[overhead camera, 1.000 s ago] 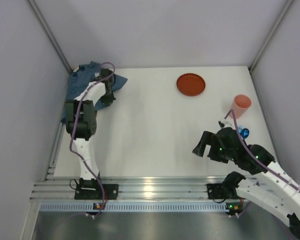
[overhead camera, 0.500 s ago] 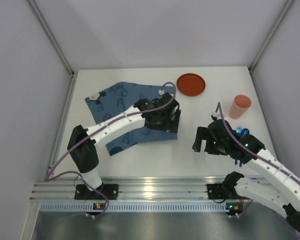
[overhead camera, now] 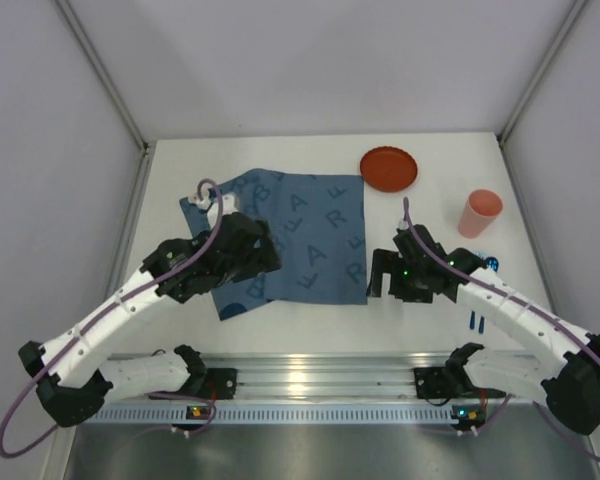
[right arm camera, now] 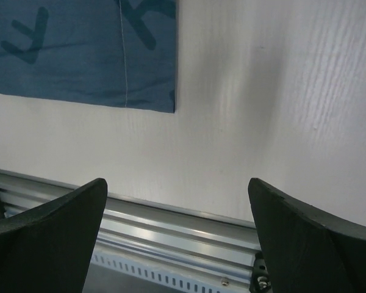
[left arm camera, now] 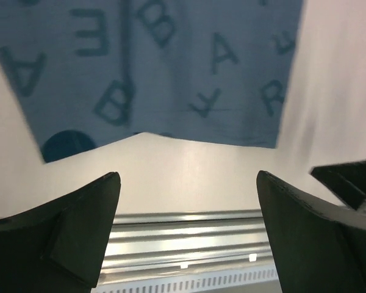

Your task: Set the dinner table for one person

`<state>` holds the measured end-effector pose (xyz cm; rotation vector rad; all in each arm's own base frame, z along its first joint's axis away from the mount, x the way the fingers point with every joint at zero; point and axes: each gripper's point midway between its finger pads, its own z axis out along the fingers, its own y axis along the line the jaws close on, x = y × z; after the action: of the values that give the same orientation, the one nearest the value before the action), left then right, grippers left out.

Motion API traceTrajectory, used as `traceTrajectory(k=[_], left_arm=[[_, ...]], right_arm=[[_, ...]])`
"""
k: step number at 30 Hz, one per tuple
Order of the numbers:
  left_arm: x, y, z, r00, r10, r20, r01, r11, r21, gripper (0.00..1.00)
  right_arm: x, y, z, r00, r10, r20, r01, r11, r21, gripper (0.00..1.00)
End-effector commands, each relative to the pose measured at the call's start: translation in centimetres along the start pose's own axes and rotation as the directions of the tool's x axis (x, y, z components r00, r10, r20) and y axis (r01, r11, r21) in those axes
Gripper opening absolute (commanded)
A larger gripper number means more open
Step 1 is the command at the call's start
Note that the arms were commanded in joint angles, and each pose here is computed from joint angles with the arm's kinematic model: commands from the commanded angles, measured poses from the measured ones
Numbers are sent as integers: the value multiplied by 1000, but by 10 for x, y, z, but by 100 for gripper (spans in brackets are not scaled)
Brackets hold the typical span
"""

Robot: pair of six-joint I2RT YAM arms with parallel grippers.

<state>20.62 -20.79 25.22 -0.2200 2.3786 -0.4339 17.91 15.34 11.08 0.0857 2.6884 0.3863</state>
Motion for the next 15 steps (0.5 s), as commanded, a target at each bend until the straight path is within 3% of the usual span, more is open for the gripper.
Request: traceTrajectory(k=[1, 5, 15], left_arm=[[29, 82, 9, 996, -83, -21, 75, 968, -238, 98], [61, 145, 25, 982, -180, -53, 150, 923, -354, 98], [107, 185, 70, 937, -300, -177, 198, 877, -437, 99]], right_arm=[[2, 28, 18, 997, 59, -43, -65, 987, -150, 100], [-3, 37, 38, 997, 60, -56, -69, 981, -181, 100], [-20, 40, 65, 995, 71, -68, -81, 984, -157, 100]])
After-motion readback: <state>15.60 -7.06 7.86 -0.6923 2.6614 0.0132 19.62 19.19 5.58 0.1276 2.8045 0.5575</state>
